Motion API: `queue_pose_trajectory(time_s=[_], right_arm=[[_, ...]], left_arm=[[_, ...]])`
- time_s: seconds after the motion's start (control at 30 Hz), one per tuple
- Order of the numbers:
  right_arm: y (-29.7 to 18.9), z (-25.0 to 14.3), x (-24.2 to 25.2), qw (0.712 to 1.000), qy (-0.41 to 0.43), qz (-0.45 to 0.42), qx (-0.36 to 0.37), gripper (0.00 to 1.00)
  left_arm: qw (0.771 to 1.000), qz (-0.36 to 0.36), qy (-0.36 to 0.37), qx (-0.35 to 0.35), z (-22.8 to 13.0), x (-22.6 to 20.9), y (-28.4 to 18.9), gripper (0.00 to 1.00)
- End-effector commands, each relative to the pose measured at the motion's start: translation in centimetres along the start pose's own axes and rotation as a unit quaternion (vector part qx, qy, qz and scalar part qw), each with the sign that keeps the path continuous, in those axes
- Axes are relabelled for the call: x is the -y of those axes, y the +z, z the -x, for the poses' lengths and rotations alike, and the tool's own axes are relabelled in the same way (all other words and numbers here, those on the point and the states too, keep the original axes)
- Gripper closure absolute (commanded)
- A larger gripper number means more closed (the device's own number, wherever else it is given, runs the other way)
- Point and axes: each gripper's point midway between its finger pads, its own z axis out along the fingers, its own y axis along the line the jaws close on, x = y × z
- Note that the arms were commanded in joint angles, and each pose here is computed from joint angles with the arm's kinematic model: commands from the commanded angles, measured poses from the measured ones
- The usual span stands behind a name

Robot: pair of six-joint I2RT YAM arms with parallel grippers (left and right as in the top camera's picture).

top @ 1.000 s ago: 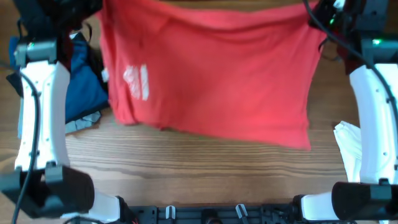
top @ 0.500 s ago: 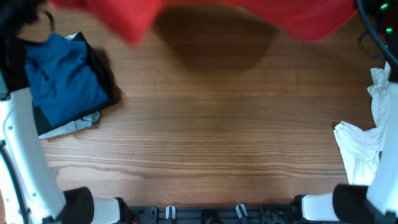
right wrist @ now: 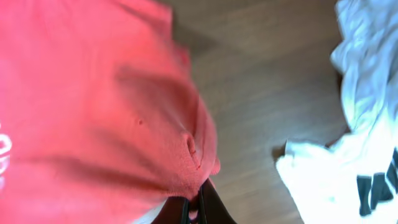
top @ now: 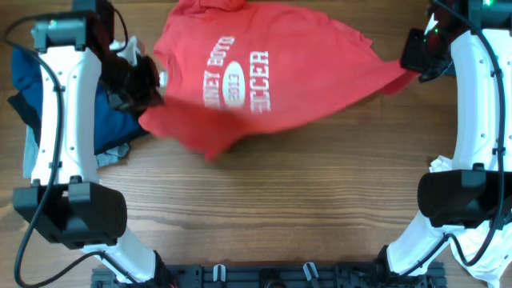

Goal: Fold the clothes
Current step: 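Lay the shirt flat on the table, lowering both grippers toward the robot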

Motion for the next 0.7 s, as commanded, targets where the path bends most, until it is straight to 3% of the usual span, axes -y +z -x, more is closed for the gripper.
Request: queue_pose_trajectory(time_s=[0.0,0.17,0.67], right_arm=[[-0.2,-1.6,-0.1,0.999,-0.021,0.013,-0.028,0.96],[0.2,-3.6,-1.5,0.996,-0.035,0.057,-0.062,0.96],[8.2,-12.2,-0.2,0.978,-0.007,0.040,-0.203,0.96]], left_arm=[[0.998,0.044,0.003,-0.034,-1.7,-2.0,0.7,0.96],[0.996,0.078,-0.007,-0.051,-3.0,-3.6,1.2,0.96],[0.987,0.123,-0.048,-0.095,-8.7,-7.8,5.4,0.96]])
